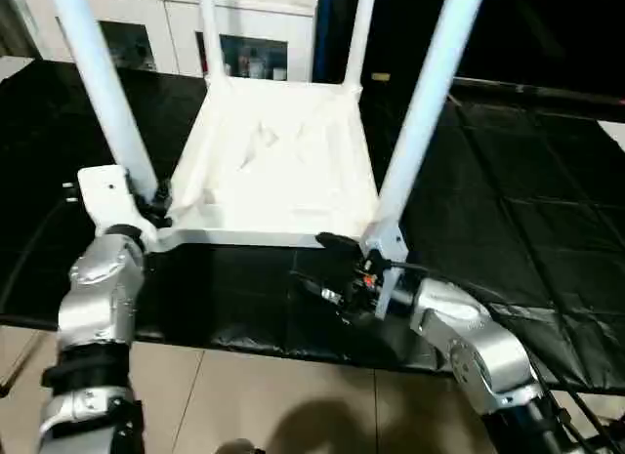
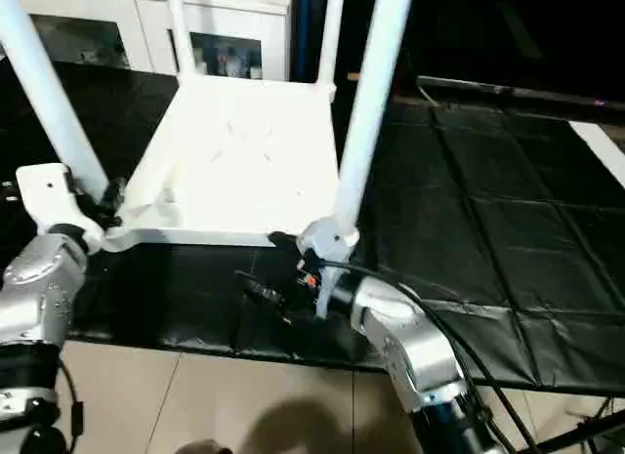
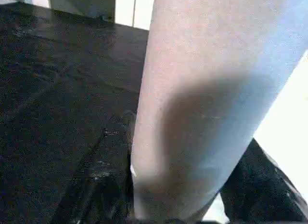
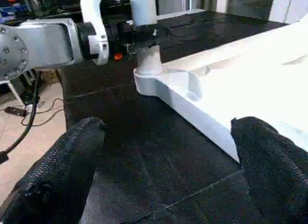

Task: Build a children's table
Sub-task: Flip table

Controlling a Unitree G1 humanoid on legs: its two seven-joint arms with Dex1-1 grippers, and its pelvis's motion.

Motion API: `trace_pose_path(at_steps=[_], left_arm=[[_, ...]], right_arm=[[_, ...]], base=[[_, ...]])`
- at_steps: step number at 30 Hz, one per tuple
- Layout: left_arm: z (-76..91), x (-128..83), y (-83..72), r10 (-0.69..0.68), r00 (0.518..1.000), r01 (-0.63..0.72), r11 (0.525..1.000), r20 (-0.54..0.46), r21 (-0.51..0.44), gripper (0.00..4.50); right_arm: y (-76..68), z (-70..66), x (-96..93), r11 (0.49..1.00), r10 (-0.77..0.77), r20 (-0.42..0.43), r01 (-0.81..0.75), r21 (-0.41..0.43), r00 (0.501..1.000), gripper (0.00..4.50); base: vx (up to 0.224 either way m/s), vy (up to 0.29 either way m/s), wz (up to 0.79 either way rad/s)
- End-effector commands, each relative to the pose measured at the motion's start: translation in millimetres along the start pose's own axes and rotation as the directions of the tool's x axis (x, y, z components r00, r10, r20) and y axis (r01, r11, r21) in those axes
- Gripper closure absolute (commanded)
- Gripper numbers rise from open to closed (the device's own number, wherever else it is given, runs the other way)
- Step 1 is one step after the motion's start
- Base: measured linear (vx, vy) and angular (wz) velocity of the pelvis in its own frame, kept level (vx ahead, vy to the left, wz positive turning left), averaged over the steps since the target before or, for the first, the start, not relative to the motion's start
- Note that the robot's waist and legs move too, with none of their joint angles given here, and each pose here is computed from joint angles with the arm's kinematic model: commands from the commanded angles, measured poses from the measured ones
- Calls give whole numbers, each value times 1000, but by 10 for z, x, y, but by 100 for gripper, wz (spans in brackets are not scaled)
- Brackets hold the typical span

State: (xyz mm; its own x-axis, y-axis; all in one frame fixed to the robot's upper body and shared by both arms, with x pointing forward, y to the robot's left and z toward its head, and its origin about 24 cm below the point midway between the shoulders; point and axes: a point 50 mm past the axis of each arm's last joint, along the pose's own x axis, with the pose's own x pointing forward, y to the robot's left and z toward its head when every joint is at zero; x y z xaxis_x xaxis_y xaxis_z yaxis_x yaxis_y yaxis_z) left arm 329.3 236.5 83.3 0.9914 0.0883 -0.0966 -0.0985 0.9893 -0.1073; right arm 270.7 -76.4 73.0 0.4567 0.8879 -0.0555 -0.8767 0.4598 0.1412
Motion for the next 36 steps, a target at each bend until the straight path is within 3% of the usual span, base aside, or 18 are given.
trace_pose_path(at_steps=[1,2,6,11,16,23,26,28,30,33,34,36], left_arm=[[-69,-11,-234,-70,997,67,989,-20,-132,234],[-69,-11,-234,-70,997,67,989,-20,-132,234],[-90,-17,-298,-50,998,33,948,-44,-315,234],[-102,-28,-458,-71,995,27,876,-74,-481,234],[-105,-97,-592,-113,990,67,891,-78,-448,235],[-50,-91,-575,-113,991,72,904,-73,-421,239],[-40,-95,-586,-118,990,75,903,-75,-423,239],[-38,-96,-590,-119,990,76,903,-75,-424,239],[-33,-99,-613,-134,988,89,904,-78,-417,239],[-31,-97,-619,-146,986,99,907,-84,-408,239],[-31,-97,-619,-146,986,99,907,-84,-408,239],[-22,-93,-626,-158,984,111,910,-87,-399,239]], right_arm=[[-59,-6,-25,1000,-3,-1,3,23,1000,0],[-59,-6,-25,1000,-3,-1,3,23,1000,0],[-114,-12,45,998,-39,-54,41,39,998,0],[-330,-17,131,950,-258,-45,262,167,965,0],[-426,-38,173,894,-351,-48,350,280,935,0],[-507,-14,288,835,-414,-21,389,389,910,0],[-628,-49,320,767,-511,-61,486,419,858,0],[-655,-58,325,750,-534,-69,510,421,843,0],[-686,18,417,721,-529,5,446,530,849,0],[-697,153,520,698,-518,110,344,628,848,0],[-697,153,520,698,-518,110,344,628,848,0],[-735,272,576,644,-536,199,245,724,820,0]], base=[[0,0,0],[0,0,0],[0,0,0],[0,0,0],[0,0,0],[0,0,0],[0,0,0],[0,0,0],[0,0,0],[0,0,0],[0,0,0],[0,0,0]])
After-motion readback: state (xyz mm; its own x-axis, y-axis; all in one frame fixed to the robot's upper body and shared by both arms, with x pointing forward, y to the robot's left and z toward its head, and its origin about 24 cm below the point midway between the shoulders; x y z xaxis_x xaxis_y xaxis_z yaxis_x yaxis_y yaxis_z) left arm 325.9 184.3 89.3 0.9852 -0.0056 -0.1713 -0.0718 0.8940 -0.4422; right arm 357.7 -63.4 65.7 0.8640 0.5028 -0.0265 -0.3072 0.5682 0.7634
